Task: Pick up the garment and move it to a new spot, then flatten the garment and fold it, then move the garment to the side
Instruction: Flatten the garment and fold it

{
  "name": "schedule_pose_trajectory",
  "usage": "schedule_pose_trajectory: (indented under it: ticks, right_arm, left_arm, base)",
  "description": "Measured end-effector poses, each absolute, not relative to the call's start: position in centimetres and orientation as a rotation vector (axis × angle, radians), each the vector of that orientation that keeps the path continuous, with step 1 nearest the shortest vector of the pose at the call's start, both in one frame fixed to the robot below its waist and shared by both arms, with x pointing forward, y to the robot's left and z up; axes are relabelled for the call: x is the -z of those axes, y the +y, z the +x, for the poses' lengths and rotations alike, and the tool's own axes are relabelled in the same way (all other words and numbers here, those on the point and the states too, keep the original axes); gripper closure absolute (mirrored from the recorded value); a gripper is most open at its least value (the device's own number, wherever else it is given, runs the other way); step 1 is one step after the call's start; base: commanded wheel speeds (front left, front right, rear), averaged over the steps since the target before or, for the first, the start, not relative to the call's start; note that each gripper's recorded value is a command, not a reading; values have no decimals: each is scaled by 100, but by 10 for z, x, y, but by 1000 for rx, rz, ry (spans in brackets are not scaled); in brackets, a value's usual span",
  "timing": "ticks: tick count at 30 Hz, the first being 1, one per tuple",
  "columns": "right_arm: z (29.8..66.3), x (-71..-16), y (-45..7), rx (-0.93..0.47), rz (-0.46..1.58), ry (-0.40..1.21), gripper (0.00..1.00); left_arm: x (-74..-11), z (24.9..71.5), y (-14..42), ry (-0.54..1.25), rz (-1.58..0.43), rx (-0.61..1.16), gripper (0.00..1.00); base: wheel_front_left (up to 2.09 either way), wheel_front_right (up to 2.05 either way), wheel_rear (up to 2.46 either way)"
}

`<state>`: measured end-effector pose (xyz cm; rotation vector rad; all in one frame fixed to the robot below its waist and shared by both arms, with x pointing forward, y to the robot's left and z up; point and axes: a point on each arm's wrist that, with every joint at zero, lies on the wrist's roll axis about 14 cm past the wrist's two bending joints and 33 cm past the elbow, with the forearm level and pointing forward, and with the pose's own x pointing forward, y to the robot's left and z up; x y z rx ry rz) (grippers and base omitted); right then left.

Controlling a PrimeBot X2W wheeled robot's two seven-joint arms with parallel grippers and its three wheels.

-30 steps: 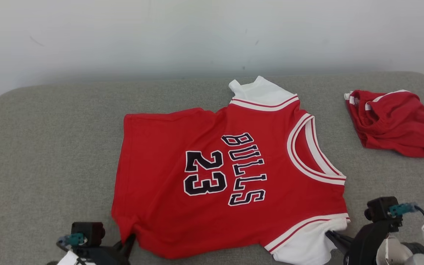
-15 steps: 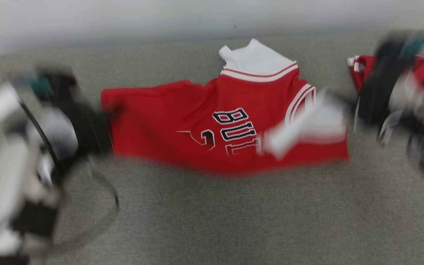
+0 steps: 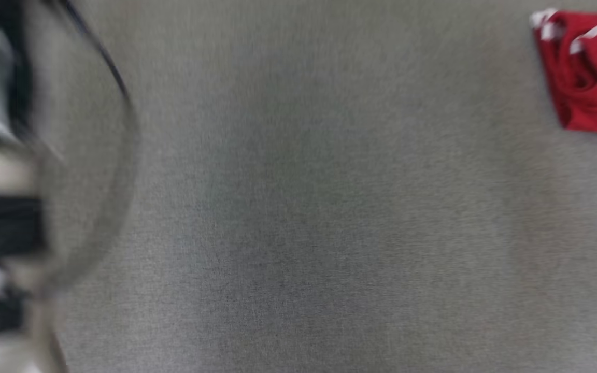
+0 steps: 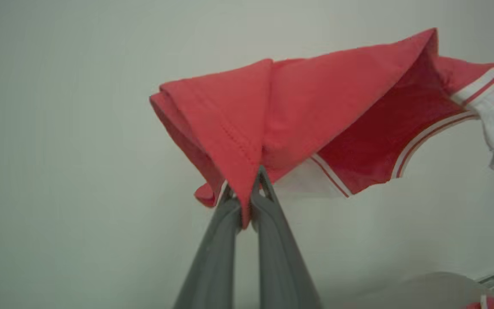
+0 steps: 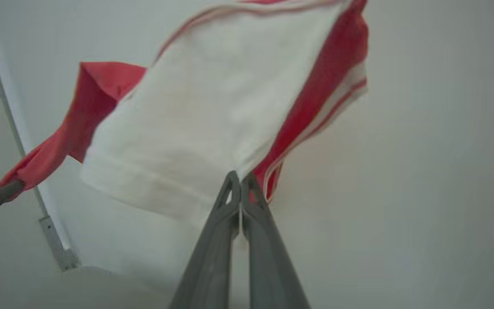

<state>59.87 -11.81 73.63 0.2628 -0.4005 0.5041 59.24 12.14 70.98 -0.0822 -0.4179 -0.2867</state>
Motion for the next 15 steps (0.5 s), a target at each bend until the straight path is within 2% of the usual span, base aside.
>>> schedule_pose_trajectory:
  ticks: [3, 6, 12, 15]
  right_arm:
    - [605, -600, -129, -425, 306, -102, 100]
    - [593, -540, -137, -382, 319, 20, 100]
    - [575, -502, -158, -314, 294, 103, 100]
    - [553, -466, -164, -305, 227, 229, 100]
  left_arm:
    - [-561, 587, 121, -64, -99, 277, 100]
    - [-487, 562, 130, 120, -96, 262, 100]
    - [-455, 539, 142, 194, -59, 254, 100]
    - [-443, 524, 142, 226, -56, 258, 100]
  base:
    - [0, 0, 0]
    - [0, 0, 0]
    - [0, 0, 0]
    - [0, 0, 0]
